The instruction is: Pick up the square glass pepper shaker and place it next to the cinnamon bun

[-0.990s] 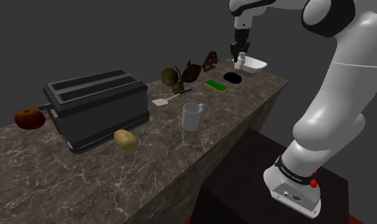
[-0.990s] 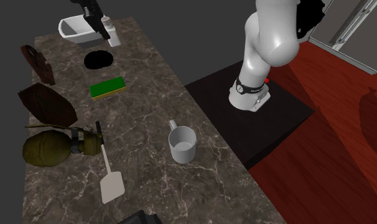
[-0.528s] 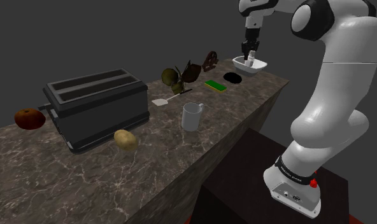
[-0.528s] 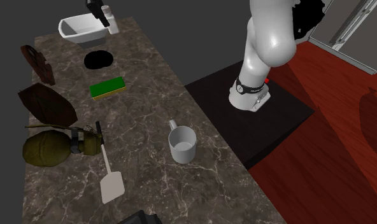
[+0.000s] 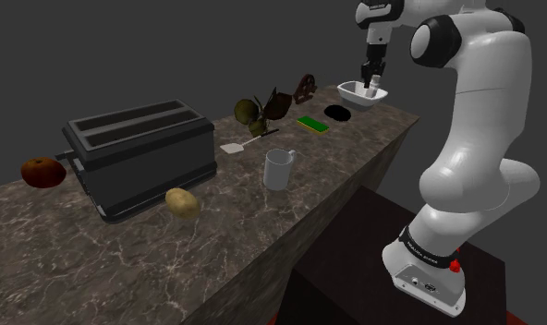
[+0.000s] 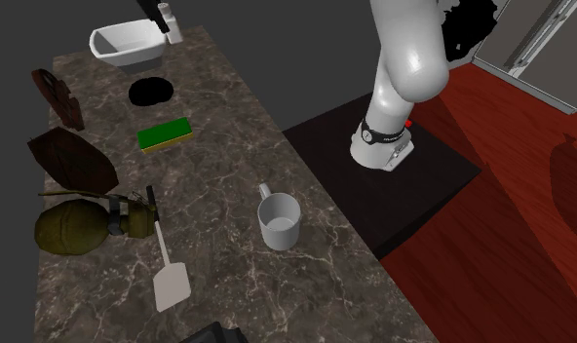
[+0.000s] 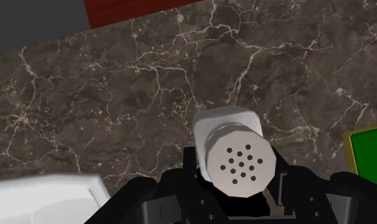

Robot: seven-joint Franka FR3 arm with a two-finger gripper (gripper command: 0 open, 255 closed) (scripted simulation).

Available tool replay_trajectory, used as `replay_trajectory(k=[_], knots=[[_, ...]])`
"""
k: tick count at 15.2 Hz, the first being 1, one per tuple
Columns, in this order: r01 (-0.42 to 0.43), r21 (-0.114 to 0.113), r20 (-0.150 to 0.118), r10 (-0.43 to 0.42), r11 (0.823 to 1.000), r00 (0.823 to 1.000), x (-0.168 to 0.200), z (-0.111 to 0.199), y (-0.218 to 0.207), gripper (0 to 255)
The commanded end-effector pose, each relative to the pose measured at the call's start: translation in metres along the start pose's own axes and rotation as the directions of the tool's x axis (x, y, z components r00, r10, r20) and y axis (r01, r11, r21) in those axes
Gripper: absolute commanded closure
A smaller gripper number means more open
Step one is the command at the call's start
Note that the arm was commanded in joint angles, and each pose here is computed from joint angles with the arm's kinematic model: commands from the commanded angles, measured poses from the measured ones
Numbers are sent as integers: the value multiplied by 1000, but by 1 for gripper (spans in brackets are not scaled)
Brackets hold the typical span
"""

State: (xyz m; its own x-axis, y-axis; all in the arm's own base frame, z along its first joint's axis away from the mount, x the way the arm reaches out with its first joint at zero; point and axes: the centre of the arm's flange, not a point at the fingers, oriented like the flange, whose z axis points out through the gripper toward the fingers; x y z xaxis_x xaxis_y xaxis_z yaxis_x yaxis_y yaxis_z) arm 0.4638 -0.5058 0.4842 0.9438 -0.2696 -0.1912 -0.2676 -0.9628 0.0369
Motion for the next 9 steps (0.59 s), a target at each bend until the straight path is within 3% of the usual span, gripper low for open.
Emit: replay_trajectory(k=[1,9], knots=[[1,0,-1,-1,1000,1000,1,9,1,255],[1,0,-1,-1,1000,1000,9,51,-1,255]])
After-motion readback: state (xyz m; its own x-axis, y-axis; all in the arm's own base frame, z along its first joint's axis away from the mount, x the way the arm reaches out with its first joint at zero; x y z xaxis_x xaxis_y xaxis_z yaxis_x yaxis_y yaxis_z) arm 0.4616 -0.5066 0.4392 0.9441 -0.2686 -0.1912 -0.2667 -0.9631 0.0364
